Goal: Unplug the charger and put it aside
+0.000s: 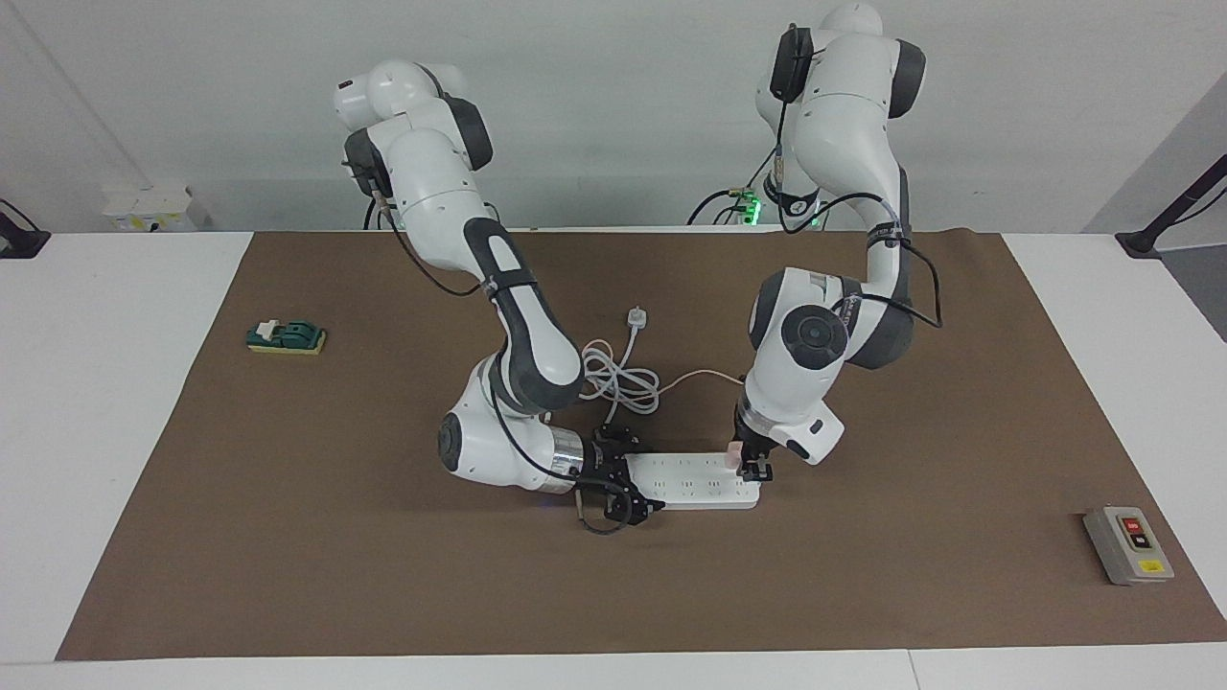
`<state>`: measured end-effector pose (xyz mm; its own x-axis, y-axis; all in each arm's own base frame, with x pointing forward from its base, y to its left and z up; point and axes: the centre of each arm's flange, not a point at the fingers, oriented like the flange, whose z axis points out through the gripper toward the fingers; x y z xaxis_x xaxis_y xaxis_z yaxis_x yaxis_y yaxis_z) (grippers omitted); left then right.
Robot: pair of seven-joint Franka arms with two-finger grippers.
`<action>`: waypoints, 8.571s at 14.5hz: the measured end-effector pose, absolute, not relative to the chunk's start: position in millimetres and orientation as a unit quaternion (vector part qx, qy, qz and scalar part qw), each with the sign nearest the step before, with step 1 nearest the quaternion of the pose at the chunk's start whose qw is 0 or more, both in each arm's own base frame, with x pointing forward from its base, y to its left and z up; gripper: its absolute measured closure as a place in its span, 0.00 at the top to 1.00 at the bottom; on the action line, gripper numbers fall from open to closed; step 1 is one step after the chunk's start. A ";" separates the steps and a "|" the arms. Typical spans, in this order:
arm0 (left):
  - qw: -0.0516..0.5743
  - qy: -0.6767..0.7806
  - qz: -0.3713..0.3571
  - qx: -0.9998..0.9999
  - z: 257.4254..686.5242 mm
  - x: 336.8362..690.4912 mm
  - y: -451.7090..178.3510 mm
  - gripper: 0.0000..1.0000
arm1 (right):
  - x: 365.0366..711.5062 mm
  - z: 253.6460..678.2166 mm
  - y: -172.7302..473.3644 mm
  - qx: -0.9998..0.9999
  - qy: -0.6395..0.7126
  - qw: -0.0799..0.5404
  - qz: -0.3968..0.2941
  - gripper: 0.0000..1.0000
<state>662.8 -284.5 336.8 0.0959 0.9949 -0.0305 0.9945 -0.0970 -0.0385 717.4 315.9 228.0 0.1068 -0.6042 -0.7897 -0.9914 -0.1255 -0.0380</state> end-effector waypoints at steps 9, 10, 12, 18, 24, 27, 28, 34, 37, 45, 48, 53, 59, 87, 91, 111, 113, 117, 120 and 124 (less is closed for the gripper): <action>0.005 -0.674 0.024 -0.738 336.6 662.5 -284.8 0.29 | 717.8 228.9 316.5 -0.677 0.590 0.305 0.316 0.95; 0.005 -0.674 0.024 -0.738 336.6 662.5 -284.8 0.29 | 717.8 228.9 316.6 -0.677 0.590 0.305 0.316 0.95; 0.005 -0.674 0.024 -0.738 336.6 662.5 -284.8 0.29 | 717.8 228.9 316.6 -0.677 0.590 0.305 0.316 0.95; 0.005 -0.674 0.024 -0.738 336.8 662.6 -284.7 0.29 | 717.8 228.9 316.7 -0.677 0.590 0.305 0.315 0.95; -0.006 -0.675 0.018 -0.737 374.1 664.0 -282.5 0.29 | 717.6 228.9 317.1 -0.677 0.591 0.305 0.314 0.95; -0.014 -0.677 0.014 -0.736 410.4 660.5 -276.4 0.29 | 717.6 228.9 317.1 -0.677 0.591 0.305 0.314 0.95; -0.015 -0.677 0.013 -0.736 411.7 660.2 -276.8 0.29 | 717.6 228.9 317.2 -0.677 0.591 0.305 0.314 0.95; -0.010 -0.630 0.016 -0.776 409.0 658.6 -278.1 0.29 | 717.5 229.0 317.3 -0.677 0.591 0.305 0.314 0.95; 0.010 -0.565 0.028 -0.825 410.3 655.4 -268.2 0.29 | 717.5 229.0 317.3 -0.677 0.591 0.305 0.314 0.95; 0.020 -0.388 0.060 -0.920 418.2 665.9 -133.2 0.29 | 713.6 227.0 334.8 -0.681 0.592 0.313 0.297 1.00; 0.009 -0.316 0.066 -0.946 430.5 654.1 -68.0 0.29 | 717.1 236.8 323.7 -0.681 0.589 0.310 0.304 1.00; -0.013 -0.185 0.036 -0.982 400.1 629.9 -12.3 0.29 | 731.5 287.0 272.8 -0.684 0.601 0.314 0.269 1.00; -0.019 -0.086 0.001 -0.996 353.6 602.4 48.8 0.29 | 723.0 387.3 173.2 -0.728 0.587 0.254 0.246 1.00; -0.053 -0.145 0.056 -0.986 524.4 558.7 101.3 1.00 | 567.1 639.8 -52.6 -1.000 -0.010 0.003 -0.005 1.00; -0.033 -0.145 0.065 -0.987 558.0 525.5 98.1 1.00 | 541.1 639.8 -40.8 -1.000 -0.021 0.006 0.003 1.00; -0.025 -0.125 0.038 -0.991 590.6 520.5 71.4 1.00 | 539.0 630.0 -43.0 -1.000 -0.001 0.004 0.015 1.00; -0.024 -0.128 0.037 -0.991 591.1 521.8 75.6 1.00 | 538.8 629.8 -43.0 -1.000 -0.001 0.003 0.016 1.00; -0.023 -0.125 0.032 -0.991 594.1 527.9 78.3 1.00 | 537.3 628.6 -43.5 -1.000 -0.001 0.001 0.023 1.00; -0.020 -0.097 0.034 -0.994 591.8 534.0 60.3 1.00 | 537.1 628.6 -43.9 -1.000 -0.001 -0.001 0.024 1.00; -0.015 -0.070 0.034 -0.997 591.2 537.0 49.5 1.00 | 537.0 628.7 -43.9 -1.000 -0.001 -0.002 0.024 1.00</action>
